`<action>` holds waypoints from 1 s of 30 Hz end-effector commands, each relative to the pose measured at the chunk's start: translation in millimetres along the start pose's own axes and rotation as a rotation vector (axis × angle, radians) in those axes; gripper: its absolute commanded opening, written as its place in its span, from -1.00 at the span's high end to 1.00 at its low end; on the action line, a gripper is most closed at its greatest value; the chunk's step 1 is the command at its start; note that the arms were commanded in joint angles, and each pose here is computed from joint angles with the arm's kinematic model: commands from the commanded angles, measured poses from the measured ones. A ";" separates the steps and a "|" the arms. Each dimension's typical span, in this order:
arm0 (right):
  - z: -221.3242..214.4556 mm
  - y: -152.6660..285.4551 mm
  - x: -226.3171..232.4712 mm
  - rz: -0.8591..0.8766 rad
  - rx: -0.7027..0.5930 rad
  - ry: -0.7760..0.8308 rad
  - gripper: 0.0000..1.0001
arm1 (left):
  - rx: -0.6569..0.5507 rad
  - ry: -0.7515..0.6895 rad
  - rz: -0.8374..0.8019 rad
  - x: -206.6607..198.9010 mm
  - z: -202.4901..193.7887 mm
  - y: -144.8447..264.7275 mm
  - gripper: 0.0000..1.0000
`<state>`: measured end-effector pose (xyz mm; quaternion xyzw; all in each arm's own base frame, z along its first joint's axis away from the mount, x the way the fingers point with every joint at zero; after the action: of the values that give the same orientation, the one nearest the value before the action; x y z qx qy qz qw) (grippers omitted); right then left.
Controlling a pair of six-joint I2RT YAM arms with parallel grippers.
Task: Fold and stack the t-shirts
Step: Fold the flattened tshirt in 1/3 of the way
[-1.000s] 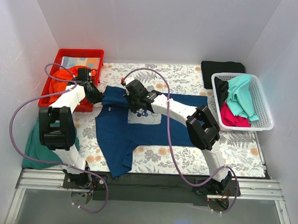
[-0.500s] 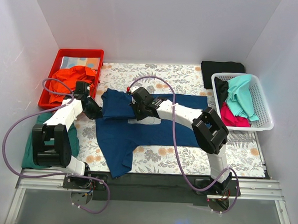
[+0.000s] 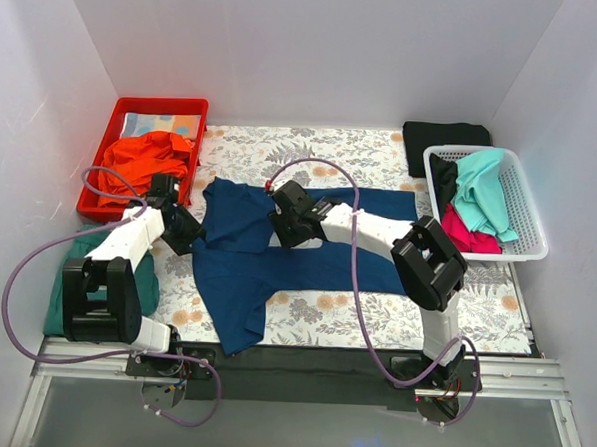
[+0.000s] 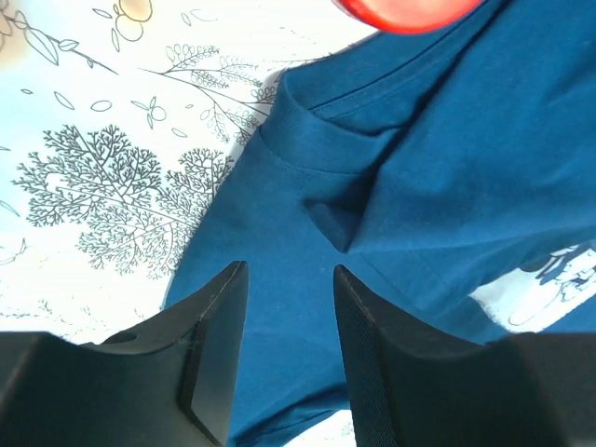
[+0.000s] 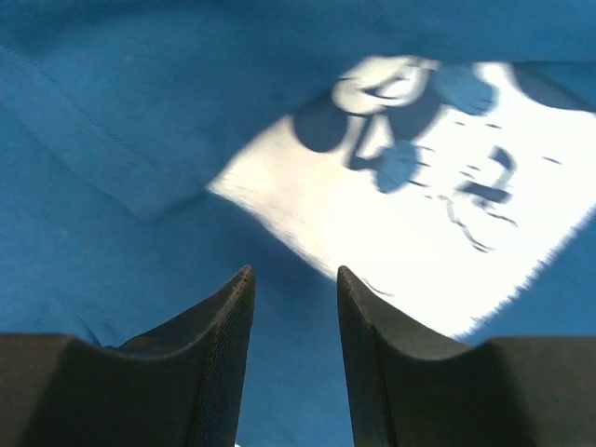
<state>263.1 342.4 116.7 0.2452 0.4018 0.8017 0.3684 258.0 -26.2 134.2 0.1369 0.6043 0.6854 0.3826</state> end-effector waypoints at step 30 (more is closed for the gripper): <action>25.6 -3.1 -222.6 -0.235 0.004 -0.528 0.07 | -0.027 -0.171 -0.067 -148.6 88.6 -108.5 0.44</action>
<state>412.1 184.3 111.1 0.3747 0.3242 0.6667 0.5567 446.5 -71.0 101.7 0.1541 0.5706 0.6484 0.4799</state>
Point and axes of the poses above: each gripper's point midway between its finger pads, its own y axis back along the fingers, its own x axis along the line the jaws close on, z = x × y, the point moved 8 cm from there along y, back along the fingers
